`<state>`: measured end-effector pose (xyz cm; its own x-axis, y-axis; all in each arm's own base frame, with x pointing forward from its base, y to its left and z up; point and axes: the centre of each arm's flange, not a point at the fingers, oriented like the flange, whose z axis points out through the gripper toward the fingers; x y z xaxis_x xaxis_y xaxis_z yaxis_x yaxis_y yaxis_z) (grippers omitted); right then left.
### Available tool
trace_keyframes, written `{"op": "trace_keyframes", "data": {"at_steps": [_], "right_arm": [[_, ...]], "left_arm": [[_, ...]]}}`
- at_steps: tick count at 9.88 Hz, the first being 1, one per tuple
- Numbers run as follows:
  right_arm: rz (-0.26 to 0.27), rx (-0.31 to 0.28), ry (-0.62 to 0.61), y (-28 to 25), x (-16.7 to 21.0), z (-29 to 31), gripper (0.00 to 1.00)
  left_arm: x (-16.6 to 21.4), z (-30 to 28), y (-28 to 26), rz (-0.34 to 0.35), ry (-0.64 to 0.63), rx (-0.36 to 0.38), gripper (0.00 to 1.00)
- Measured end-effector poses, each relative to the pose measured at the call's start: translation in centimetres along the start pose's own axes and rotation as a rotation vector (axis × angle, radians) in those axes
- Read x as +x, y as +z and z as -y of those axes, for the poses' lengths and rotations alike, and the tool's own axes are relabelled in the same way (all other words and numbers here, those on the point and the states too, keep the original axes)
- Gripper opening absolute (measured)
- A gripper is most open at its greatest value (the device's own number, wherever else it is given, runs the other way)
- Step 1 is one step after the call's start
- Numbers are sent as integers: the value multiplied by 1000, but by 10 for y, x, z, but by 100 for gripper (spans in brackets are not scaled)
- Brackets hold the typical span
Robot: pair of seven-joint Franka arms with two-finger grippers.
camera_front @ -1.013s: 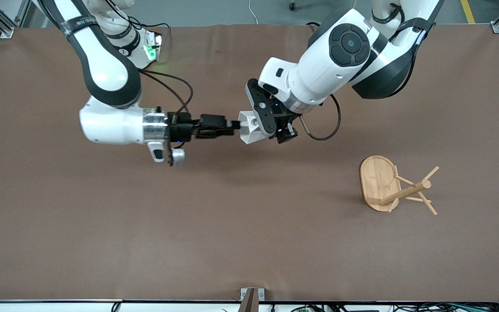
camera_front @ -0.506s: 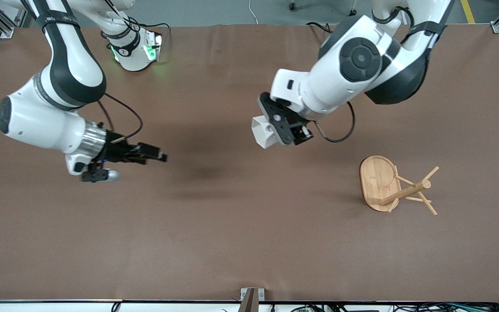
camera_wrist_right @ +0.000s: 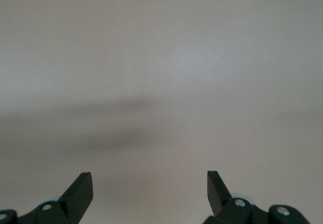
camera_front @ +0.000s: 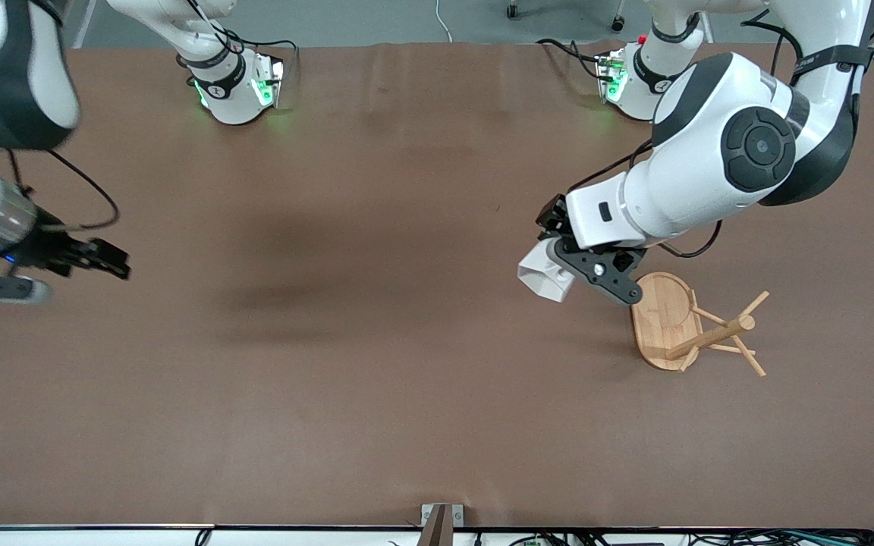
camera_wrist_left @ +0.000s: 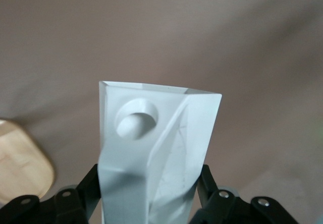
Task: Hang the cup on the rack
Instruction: 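Move the cup with the left gripper over the wooden rack's pegs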
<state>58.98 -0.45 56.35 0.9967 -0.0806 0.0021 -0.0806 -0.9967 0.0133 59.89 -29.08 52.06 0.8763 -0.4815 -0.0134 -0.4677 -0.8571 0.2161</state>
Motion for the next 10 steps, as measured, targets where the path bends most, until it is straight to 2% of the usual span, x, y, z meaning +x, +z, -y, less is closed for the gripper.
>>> {"op": "trace_keyframes", "data": {"at_steps": [3, 4, 5, 7, 10], "right_arm": [[-29, -6, 50, -76, -34, -17, 100], [-13, -8, 67, -85, -44, -26, 100], [-11, -8, 79, -91, -48, -33, 100], [-39, -5, 91, -118, -53, -39, 100], [-41, -5, 77, -124, -53, -39, 100]], "left_arm": [[-4, 23, 21, 50, -12, 102, 79], [-6, 33, 29, 61, -25, 118, 79], [-8, 52, 40, 57, -49, 120, 79], [-17, 92, 71, 31, -50, 117, 79], [-33, 102, 78, 37, -64, 130, 79]]}}
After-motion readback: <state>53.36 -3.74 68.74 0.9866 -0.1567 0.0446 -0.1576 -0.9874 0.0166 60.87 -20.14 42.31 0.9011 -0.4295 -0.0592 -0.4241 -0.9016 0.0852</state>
